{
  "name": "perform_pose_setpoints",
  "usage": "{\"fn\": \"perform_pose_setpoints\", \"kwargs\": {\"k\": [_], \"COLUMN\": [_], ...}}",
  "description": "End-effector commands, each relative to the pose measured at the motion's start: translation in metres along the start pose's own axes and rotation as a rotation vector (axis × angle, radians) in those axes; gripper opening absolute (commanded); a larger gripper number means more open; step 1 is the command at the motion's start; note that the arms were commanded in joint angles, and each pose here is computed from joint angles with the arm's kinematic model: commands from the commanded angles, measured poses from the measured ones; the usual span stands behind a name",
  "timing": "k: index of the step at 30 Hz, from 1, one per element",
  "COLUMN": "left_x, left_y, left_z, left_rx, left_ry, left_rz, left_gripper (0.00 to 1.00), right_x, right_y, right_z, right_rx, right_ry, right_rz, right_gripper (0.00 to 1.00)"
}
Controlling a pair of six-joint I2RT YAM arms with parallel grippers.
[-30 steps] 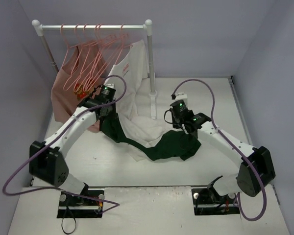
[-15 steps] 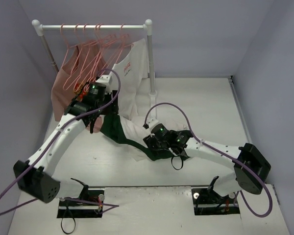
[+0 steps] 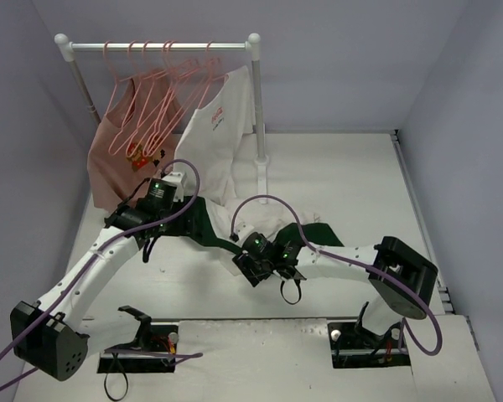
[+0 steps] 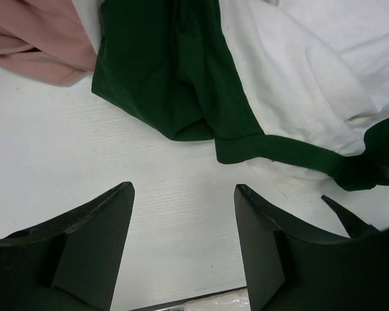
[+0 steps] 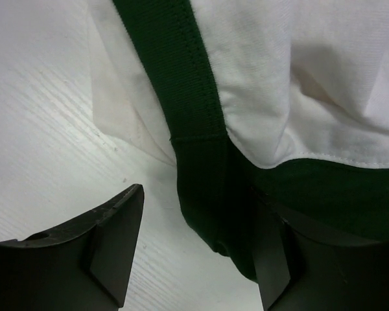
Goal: Place the t-shirt on the hanger
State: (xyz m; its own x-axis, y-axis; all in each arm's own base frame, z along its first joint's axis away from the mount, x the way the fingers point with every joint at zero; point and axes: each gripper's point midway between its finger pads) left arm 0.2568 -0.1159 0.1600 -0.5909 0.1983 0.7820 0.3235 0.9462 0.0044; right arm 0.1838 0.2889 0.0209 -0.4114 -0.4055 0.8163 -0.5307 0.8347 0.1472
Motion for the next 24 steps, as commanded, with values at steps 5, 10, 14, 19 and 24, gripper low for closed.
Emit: {"fn": "perform_pose_setpoints", "kwargs": {"k": [5, 10, 14, 19, 24], "left_x": [0.017, 0.017, 0.014, 0.010, 0.000], "left_y": [-0.002, -0.007, -0.011, -0.023, -0.033], "left_z": [-0.027, -0.034, -0.042, -0.057, -0.066], "left_rx": [-0.045, -0.120, -0.183, -0.254, -0.273], "left_ry": [-0.109, -0.120, -0.122, -0.149, -0.154], "left_rz": [0.023, 0.062, 0.093, 0.149, 0.158], "left_gripper": [0.59, 0.59, 0.59, 0.59, 0.59], "right_x": [0.006, 0.034, 0.049, 0.056, 0.043], "right_y": [-0.019, -0.030, -0.037, -0.068, -0.094], "right_z": [-0.025, -0.059, -0.093, -0.127, -0.144], "right_rx": [-0.120, -0.114, -0.178, -0.299, -0.376], "right_ry": [-0.129, -0.191, -0.194, -0.188, -0.164], "right_rz": [0.138, 0.159, 0.062, -0.017, -0.021], "right_gripper": [0.26, 0.02, 0.00, 0.00, 0.00]}}
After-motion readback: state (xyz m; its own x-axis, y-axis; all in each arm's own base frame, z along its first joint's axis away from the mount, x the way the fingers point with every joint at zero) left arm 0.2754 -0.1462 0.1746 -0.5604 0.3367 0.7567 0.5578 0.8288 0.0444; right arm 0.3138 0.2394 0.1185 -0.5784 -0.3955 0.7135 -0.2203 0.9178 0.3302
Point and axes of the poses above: each gripper's point midway between its finger pads, its own x axis back along the fingers, its own y axis along the line the jaws close on, z = x × y, and after that the axes turned 15 degrees about -x, right-handed
